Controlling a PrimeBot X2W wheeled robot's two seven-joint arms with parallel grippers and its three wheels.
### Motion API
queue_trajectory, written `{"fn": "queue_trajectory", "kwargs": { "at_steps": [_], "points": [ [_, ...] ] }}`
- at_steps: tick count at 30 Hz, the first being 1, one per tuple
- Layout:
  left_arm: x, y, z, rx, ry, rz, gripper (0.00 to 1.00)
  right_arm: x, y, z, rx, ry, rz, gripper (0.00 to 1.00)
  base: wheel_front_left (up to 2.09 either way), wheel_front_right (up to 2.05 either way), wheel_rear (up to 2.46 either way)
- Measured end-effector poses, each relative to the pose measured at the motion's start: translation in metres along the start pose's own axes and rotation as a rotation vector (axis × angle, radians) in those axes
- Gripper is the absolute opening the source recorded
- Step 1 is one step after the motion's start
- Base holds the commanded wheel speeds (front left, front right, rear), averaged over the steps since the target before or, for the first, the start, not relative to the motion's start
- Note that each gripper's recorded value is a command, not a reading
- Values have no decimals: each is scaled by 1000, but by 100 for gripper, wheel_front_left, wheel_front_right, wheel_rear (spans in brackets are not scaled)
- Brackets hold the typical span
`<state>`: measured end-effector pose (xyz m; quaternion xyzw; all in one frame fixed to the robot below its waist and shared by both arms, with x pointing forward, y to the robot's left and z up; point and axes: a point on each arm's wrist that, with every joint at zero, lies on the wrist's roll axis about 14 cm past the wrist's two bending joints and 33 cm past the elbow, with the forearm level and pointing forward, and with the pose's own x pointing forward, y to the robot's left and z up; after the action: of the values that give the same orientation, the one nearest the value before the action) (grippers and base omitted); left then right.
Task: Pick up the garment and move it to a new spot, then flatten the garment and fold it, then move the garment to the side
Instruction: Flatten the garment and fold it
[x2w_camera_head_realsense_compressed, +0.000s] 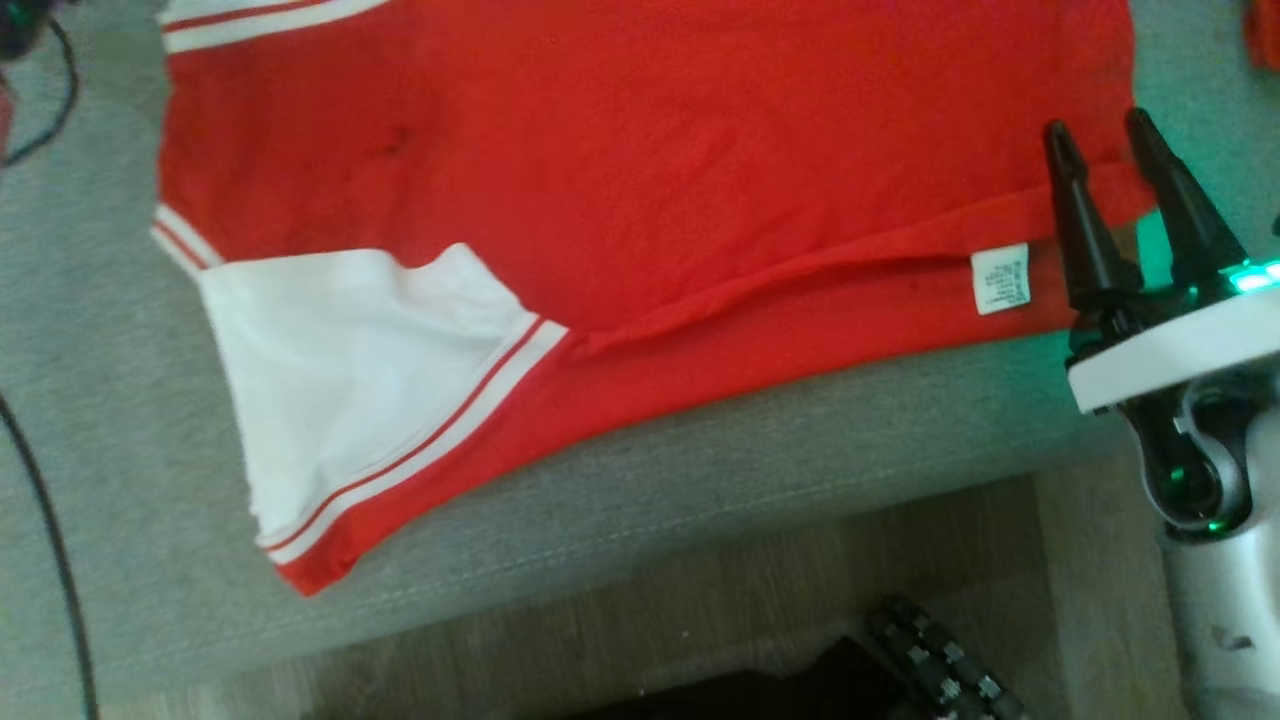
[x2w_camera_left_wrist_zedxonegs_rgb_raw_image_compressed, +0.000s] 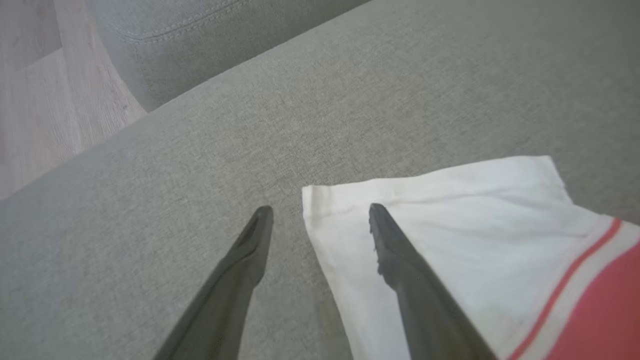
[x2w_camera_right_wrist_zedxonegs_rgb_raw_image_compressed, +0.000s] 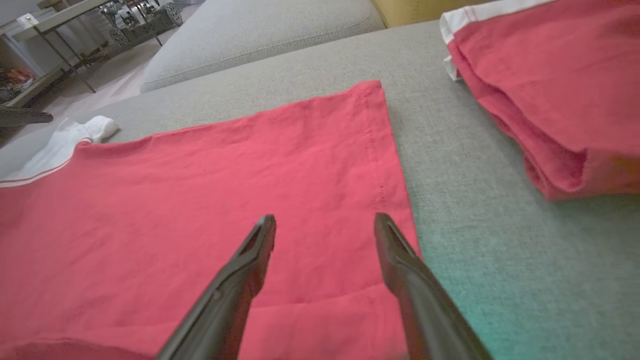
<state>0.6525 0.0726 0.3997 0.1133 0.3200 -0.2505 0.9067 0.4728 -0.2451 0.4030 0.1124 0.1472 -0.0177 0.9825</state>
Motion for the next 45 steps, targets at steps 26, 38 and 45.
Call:
{"fn": "queue_trajectory", "kwargs": {
  "at_steps": [26,38,45],
  "points": [
    [39,11,-17,3,178,4,0,-5,-29,-4,-22,-3,-70,100,0,0,0],
    [20,8,10,-10,41,-14,0,40,-19,28,-75,60,-37,100,0,0,0],
    [6,11,19,3,9,-13,0,79,-7,51,-108,124,-20,100,0,0,0]
  ]
}}
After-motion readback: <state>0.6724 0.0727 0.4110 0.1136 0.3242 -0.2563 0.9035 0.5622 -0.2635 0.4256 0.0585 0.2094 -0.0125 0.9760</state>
